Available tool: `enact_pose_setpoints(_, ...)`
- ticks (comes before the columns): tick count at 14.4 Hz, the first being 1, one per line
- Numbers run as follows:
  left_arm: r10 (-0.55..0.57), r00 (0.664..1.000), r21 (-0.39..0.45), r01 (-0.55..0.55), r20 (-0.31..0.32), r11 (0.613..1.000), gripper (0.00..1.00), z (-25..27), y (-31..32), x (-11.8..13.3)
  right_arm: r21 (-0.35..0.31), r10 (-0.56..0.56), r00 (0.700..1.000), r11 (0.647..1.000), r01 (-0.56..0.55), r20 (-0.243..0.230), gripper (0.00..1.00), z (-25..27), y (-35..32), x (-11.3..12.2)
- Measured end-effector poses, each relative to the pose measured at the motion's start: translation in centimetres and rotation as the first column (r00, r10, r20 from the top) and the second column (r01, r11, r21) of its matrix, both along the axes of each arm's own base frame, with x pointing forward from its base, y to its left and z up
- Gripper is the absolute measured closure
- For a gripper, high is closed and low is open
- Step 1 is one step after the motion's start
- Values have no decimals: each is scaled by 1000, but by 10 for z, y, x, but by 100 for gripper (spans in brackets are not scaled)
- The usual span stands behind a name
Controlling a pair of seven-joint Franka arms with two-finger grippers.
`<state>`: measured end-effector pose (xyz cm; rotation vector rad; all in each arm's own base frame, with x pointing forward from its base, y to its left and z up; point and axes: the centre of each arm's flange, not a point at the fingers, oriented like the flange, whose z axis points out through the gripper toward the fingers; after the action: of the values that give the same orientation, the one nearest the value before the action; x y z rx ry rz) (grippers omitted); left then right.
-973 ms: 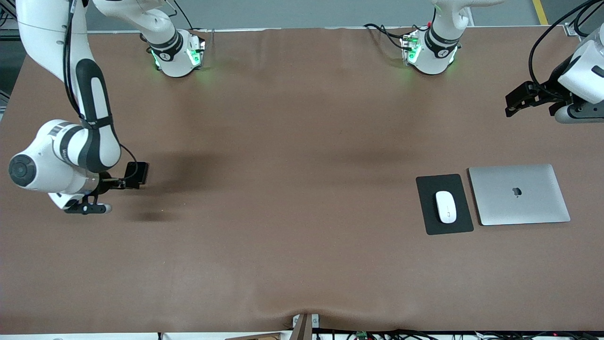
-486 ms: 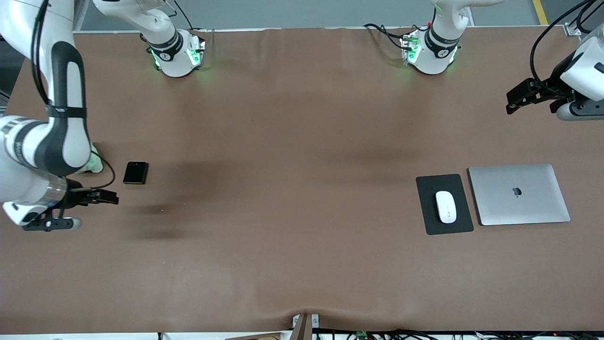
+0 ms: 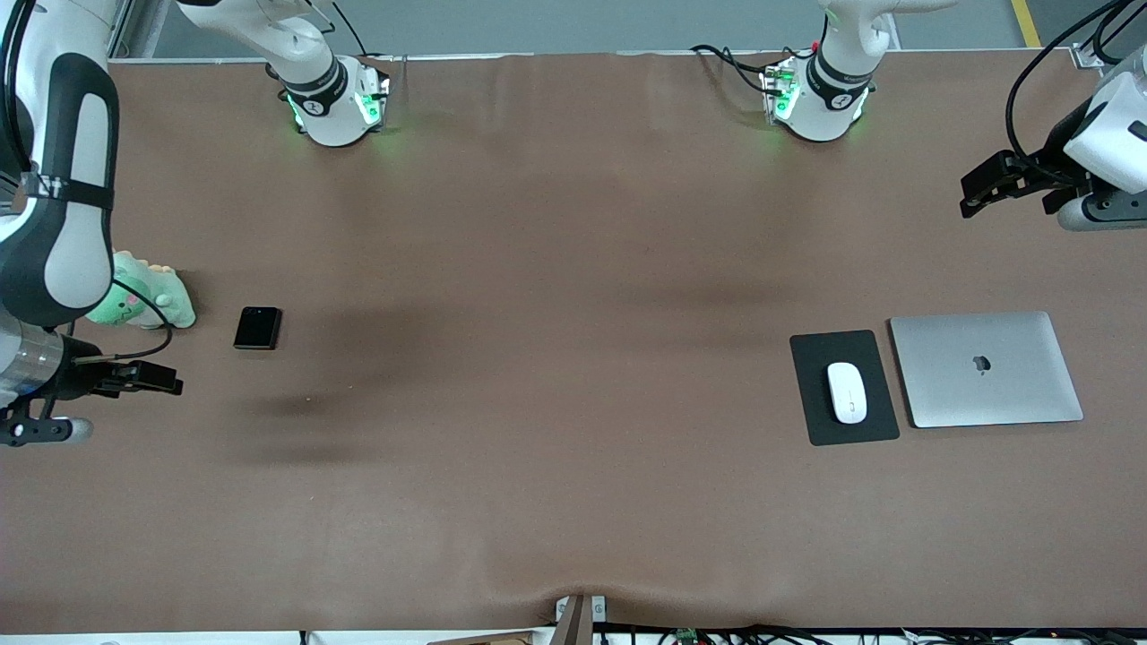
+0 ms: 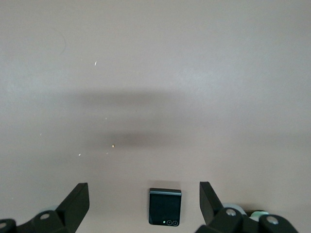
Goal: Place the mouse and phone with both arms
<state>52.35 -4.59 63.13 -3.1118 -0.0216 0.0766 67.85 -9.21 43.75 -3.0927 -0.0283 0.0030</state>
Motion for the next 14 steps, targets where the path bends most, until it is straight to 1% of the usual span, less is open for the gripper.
enact_pose_setpoints(1, 0, 1000, 0, 0, -1, 1000, 0, -1, 0, 0, -3, -3, 1000, 1000, 3, 11, 0, 10, -4, 1)
enact_pose_setpoints(2, 0, 1000, 0, 0, -2, 1000, 0, -1, 0, 1, -2, -6, 1000, 1000, 6, 13, 0, 18, -7, 1)
enact_pose_setpoints(7, 0, 1000, 0, 0, -2, 1000, 0, -1, 0, 1, 15, -18, 999, 1000, 17, 45, 0, 58, -18, -8)
enact_pose_setpoints(11, -1, 1000, 0, 1, -2, 1000, 0, -1, -1, 1, 44, -30, 998, 999, 28, 50, 0, 88, -29, -24)
enact_pose_setpoints(13, -2, 1000, 0, 2, -1, 1000, 0, -1, -1, 1, 49, -29, 998, 998, 26, 61, 0, 99, -30, -28)
enact_pose_setpoints(14, -2, 1000, 0, 2, -1, 1000, 0, -1, -1, 1, 52, -26, 998, 998, 23, 55, 0, 102, -28, -29)
